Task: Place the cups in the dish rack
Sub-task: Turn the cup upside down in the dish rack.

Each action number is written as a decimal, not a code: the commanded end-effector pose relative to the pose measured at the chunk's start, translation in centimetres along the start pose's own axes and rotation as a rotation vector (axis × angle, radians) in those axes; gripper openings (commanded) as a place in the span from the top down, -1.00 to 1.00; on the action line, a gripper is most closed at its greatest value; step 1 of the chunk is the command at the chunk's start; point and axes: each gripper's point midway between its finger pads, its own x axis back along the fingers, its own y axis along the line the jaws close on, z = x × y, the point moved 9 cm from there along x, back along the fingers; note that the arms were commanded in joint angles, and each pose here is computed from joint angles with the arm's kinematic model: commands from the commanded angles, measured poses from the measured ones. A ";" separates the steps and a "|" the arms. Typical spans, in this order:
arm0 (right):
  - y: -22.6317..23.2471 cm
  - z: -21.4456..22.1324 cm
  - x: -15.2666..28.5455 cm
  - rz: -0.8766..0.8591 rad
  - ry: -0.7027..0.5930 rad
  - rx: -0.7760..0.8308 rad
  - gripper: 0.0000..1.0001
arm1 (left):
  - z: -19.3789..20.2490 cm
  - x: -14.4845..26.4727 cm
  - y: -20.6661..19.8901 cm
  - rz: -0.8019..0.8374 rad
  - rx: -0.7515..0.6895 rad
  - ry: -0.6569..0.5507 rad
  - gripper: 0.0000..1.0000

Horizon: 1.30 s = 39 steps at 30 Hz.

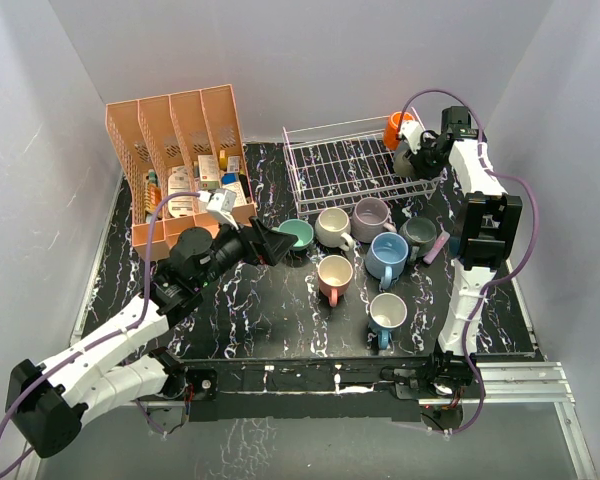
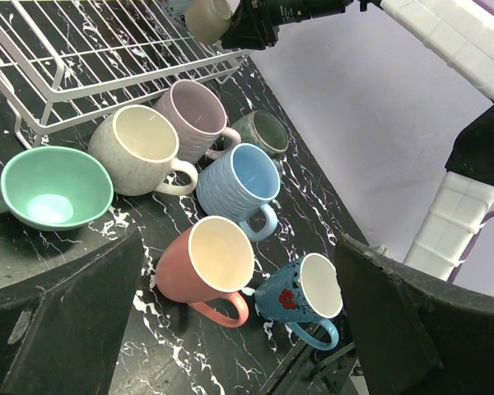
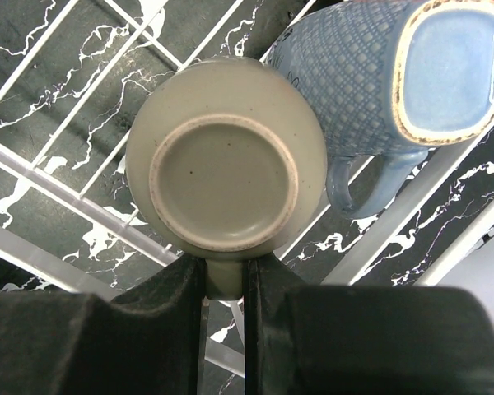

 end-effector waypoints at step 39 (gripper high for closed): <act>-1.1 -2.6 -0.8 0.053 0.124 0.385 0.72 | 0.4 0.1 0.6 -0.016 -0.001 0.001 -0.93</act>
